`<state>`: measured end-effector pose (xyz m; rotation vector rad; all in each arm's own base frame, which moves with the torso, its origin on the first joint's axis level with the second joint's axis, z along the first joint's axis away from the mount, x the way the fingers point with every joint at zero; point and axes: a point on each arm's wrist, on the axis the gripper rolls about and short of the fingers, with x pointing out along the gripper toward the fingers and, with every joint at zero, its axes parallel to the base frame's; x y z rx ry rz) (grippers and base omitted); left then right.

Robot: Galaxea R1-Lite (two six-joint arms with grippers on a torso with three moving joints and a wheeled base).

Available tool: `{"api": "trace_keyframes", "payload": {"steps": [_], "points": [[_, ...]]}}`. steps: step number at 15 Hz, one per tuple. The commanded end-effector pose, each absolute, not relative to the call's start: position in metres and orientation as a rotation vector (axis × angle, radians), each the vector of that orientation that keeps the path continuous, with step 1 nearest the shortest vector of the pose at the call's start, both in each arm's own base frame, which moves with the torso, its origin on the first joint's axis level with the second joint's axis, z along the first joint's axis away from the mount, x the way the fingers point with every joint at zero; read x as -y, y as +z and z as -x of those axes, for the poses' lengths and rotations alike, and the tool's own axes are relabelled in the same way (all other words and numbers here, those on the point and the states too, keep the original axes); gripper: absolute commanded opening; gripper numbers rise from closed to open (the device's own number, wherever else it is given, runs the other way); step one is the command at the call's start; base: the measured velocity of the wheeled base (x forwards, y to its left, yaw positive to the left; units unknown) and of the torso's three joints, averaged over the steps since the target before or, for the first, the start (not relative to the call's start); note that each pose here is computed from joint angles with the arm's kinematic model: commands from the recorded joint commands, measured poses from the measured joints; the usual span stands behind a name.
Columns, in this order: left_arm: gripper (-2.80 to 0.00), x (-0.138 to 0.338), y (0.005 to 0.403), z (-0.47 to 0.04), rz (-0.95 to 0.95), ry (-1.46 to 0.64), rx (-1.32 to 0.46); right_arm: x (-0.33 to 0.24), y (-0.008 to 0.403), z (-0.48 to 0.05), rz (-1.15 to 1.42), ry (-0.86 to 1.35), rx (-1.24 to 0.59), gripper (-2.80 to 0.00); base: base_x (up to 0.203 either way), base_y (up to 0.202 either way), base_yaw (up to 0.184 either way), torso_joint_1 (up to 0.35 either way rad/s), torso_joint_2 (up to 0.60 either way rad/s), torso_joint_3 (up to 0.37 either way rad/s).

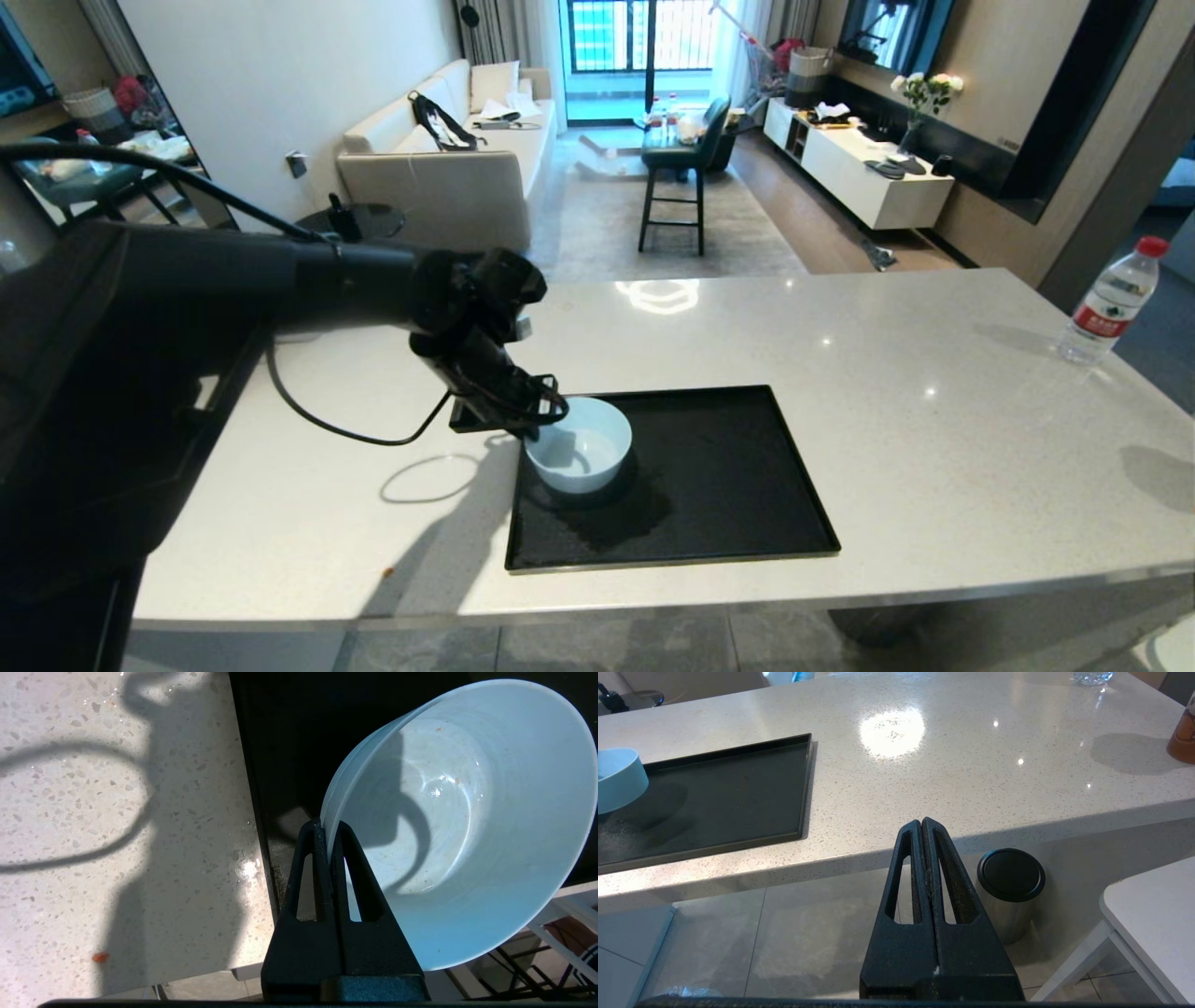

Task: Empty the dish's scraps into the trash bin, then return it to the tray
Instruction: Put the bowl back to the table

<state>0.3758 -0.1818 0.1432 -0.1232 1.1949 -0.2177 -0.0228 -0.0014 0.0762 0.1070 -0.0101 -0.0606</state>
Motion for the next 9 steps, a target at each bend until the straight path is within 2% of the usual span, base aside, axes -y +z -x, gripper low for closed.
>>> {"api": "trace_keyframes", "payload": {"steps": [1, 9], "points": [[-2.80, 0.182, 0.137, -0.378, 0.131, -0.223, -1.176, 0.001, 0.076, 0.023, -0.108, -0.061, 0.011, -2.80, 0.000, 0.000, 0.000, 0.000, 0.00, 0.000], [-2.80, 0.183, 0.104, -0.381, 0.140, -0.238, -1.124, 0.001, 0.076, 0.023, -0.108, -0.061, 0.011, -2.80, 0.000, 0.000, 0.000, 0.000, 0.00, 0.000]]}}
